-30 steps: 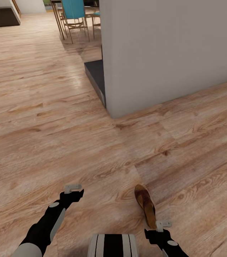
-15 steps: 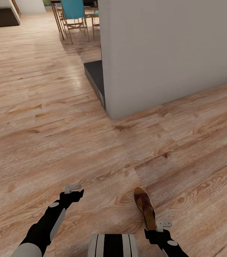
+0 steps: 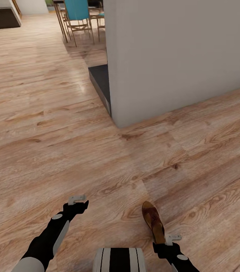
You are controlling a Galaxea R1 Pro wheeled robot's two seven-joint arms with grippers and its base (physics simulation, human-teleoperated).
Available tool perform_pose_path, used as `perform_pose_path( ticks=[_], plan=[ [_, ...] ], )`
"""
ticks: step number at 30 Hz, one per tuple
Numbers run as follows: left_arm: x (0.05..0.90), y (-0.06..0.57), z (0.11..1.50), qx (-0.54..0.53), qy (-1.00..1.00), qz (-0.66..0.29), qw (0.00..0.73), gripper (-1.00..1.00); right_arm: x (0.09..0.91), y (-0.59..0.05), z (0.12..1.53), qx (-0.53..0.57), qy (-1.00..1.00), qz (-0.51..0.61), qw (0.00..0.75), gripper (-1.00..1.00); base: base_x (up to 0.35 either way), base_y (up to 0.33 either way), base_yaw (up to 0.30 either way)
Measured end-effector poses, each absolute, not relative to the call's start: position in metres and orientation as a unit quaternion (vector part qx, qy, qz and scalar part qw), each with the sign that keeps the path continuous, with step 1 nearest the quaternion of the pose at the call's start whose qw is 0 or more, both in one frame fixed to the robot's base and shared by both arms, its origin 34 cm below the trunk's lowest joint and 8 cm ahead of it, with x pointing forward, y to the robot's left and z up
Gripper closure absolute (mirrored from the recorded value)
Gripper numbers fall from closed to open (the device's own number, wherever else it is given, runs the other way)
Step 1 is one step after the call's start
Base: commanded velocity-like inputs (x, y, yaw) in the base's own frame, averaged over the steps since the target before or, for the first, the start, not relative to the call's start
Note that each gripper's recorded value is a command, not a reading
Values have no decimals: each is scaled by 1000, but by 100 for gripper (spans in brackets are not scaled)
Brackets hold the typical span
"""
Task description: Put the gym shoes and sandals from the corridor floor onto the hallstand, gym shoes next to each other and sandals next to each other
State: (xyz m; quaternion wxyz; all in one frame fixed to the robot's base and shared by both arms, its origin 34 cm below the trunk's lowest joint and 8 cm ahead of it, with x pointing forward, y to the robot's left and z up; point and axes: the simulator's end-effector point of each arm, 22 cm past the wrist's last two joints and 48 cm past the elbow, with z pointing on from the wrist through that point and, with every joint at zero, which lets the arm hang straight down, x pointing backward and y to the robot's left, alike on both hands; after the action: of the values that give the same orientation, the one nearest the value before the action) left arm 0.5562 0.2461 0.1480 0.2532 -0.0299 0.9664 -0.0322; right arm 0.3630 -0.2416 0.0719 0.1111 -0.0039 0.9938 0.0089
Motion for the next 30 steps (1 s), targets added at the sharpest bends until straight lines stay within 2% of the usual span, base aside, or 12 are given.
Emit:
perform_pose_path(
  ticks=[9, 19, 30],
  plan=[
    [556, 246, 148, -30, 966, -32, 253, -100, 363, -241, 72, -5, 994, 9, 111, -100, 5, 0, 12],
    [544, 246, 132, -32, 971, -32, 237, -100, 348, -241, 62, -4, 995, 9, 94, -100, 0, 0, 144],
    [542, 246, 130, -32, 971, -32, 234, -100, 346, -241, 61, -4, 996, 10, 92, -100, 0, 0, -24]
  ],
)
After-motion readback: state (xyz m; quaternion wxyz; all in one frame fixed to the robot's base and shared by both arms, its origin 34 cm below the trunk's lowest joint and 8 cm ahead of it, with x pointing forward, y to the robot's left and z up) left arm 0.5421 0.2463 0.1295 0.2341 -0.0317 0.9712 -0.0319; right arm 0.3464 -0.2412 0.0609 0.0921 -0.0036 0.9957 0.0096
